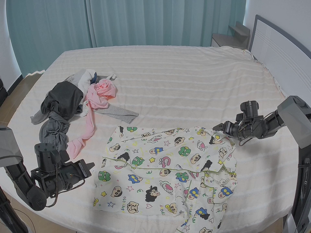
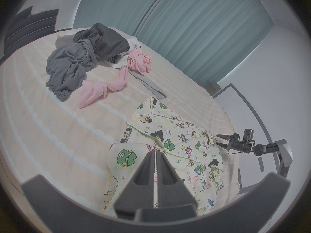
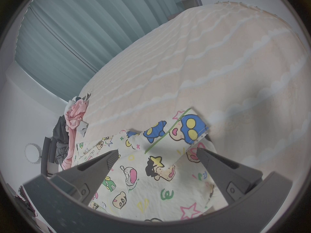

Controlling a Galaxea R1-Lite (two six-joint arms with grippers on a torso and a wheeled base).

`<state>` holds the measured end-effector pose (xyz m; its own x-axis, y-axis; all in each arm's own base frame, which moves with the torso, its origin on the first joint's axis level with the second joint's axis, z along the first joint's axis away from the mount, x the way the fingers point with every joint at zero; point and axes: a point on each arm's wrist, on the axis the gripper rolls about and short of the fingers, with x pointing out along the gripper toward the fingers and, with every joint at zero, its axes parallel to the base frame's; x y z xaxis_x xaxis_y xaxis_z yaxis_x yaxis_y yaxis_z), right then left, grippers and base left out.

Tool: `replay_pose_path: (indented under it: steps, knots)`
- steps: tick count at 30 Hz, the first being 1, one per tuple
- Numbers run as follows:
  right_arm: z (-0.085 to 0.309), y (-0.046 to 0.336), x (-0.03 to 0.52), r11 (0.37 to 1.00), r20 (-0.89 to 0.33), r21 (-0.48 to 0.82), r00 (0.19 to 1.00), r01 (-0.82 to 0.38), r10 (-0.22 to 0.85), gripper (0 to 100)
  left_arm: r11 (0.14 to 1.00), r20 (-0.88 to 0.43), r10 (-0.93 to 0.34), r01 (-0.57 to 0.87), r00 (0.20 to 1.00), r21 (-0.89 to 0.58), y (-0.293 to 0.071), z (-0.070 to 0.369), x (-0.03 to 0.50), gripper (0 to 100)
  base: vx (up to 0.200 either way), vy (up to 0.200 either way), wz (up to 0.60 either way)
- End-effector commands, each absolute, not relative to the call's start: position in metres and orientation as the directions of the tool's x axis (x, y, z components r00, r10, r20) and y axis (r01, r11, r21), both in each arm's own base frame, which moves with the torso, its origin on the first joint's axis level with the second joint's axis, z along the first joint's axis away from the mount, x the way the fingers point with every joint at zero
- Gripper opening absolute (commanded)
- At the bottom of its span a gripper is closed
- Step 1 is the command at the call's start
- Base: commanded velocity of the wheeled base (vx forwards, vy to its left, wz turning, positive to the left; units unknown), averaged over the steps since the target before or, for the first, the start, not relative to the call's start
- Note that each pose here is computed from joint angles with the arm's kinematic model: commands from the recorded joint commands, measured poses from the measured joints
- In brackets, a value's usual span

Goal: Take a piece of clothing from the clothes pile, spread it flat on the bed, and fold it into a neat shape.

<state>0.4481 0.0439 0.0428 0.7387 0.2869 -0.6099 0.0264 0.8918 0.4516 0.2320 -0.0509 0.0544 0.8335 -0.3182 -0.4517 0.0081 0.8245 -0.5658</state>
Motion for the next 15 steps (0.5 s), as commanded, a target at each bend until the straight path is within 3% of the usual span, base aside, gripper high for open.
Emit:
replay_pose_path:
  steps: [1,10,11,15]
  knots:
    - [0.034,0.051,0.450,0.895,-0.621,0.446,0.728,0.021,0.292,100,0.829,-0.482,-0.313,-0.012,0.818,-0.559,-0.051,0.045,0.233,0,0.000,0.000,0.00]
    - [0.034,0.054,0.461,0.897,-0.602,0.442,0.746,0.015,0.284,100,0.828,-0.476,-0.314,-0.008,0.822,-0.560,-0.051,0.045,0.232,0,0.000,0.000,0.00]
    - [0.031,0.054,0.462,0.897,-0.606,0.442,0.743,0.016,0.285,0,0.828,-0.476,-0.314,-0.008,0.822,-0.560,-0.051,0.045,0.232,0,0.000,0.000,0.00]
    - [0.025,0.060,0.463,0.905,-0.614,0.424,0.744,0.028,0.265,0,0.829,-0.481,-0.312,-0.013,0.819,-0.559,-0.050,0.043,0.233,0,0.000,0.000,0.00]
